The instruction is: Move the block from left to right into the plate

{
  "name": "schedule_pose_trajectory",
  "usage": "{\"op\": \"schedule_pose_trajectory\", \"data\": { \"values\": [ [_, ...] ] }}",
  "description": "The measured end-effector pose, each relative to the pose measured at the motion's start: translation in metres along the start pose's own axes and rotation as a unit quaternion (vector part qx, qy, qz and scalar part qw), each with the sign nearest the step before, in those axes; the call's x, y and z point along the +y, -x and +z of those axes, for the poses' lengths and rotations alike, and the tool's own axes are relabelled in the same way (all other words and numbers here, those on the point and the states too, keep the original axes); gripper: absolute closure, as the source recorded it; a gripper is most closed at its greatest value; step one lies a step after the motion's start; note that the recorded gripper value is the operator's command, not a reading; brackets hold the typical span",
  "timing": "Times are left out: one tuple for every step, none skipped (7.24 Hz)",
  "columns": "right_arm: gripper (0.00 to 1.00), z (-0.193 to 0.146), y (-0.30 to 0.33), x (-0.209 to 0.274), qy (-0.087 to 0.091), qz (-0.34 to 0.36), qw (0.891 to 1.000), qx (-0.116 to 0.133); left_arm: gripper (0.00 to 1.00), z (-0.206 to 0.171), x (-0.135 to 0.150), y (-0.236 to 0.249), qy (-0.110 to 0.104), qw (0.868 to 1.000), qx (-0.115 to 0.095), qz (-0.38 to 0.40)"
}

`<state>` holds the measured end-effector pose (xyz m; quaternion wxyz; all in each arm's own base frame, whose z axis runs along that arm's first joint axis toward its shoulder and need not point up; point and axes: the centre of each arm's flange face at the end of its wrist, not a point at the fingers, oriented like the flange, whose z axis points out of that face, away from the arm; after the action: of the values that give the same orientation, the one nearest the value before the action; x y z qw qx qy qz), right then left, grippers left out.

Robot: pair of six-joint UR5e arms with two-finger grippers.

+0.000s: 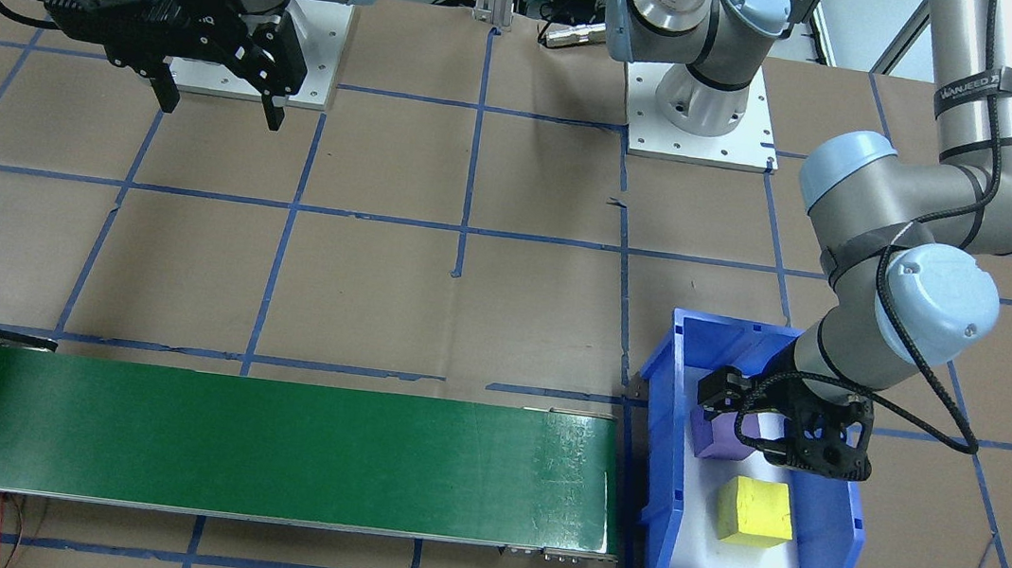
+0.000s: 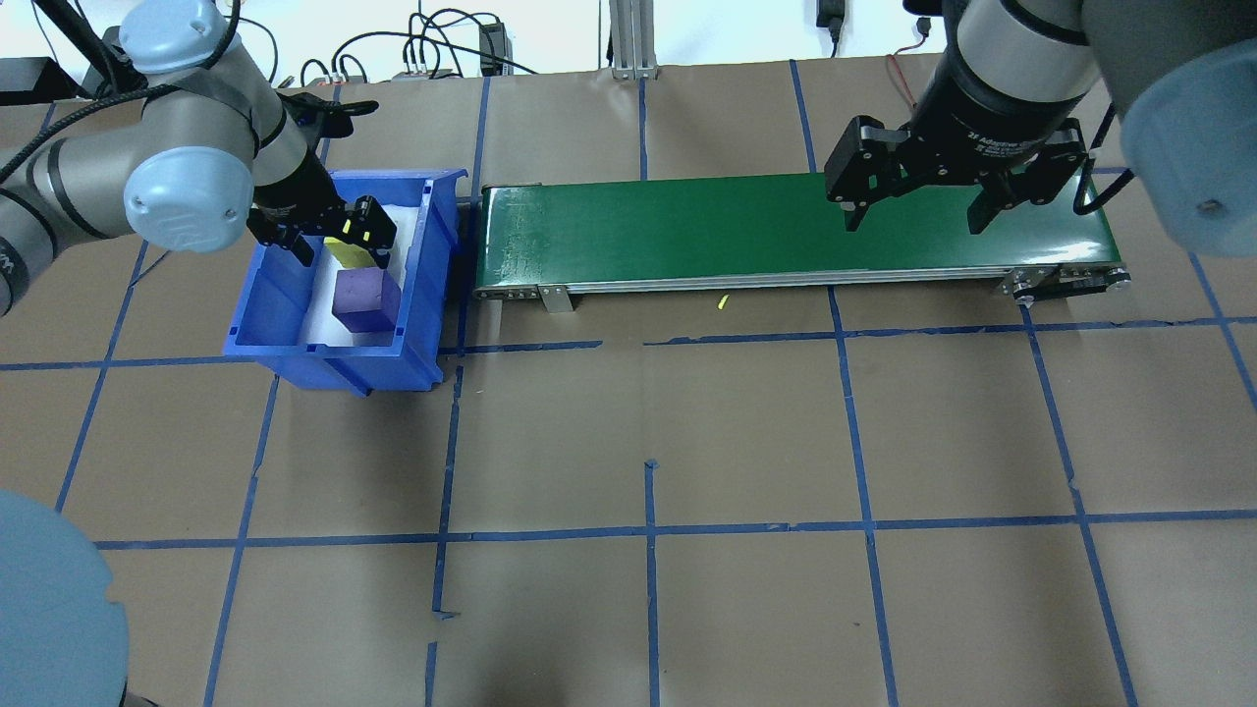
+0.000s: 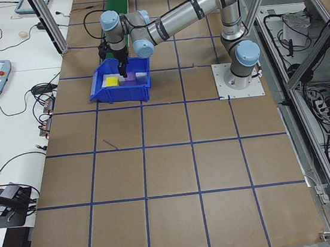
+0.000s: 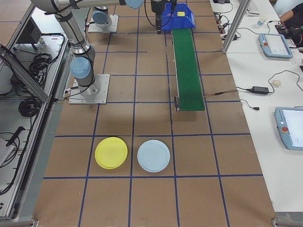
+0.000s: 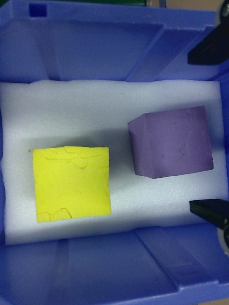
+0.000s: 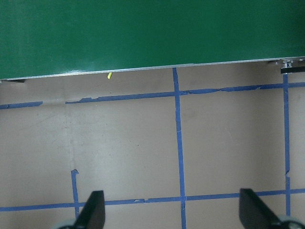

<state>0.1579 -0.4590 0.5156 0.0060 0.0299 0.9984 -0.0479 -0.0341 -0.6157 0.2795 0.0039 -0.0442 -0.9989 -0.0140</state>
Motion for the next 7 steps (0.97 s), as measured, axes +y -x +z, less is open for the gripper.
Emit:
{"op": "schedule_pose_trajectory", "data": {
  "values": [
    [0.00,0.001,-0.001,-0.002,-0.008,0.000,1.000,0.007,0.00,0.012,-0.002,0.001,0.001,1.000,0.000,0.000],
    [0.00,0.002,-0.003,-0.003,-0.015,0.000,1.000,0.015,0.00,0.019,-0.002,0.001,0.004,1.000,0.000,-0.001],
    [0.00,0.003,-0.004,-0.003,-0.015,0.000,1.000,0.021,0.00,0.025,-0.002,0.002,0.008,1.000,0.001,-0.002],
    [0.00,0.006,-0.002,-0.003,-0.010,-0.003,1.000,0.022,0.06,0.031,-0.002,0.006,0.012,1.000,0.002,-0.006],
    [0.00,0.008,0.000,-0.002,-0.006,-0.005,1.000,0.020,0.30,0.036,-0.001,0.011,0.016,1.000,0.005,-0.011],
    [0.00,0.008,0.001,-0.002,-0.006,-0.005,1.000,0.016,0.61,0.042,0.000,0.014,0.021,1.000,0.008,-0.013],
    [0.00,0.008,0.002,-0.003,-0.008,-0.005,1.000,0.011,0.71,0.048,0.002,0.014,0.026,1.000,0.009,-0.013]
  ]
}}
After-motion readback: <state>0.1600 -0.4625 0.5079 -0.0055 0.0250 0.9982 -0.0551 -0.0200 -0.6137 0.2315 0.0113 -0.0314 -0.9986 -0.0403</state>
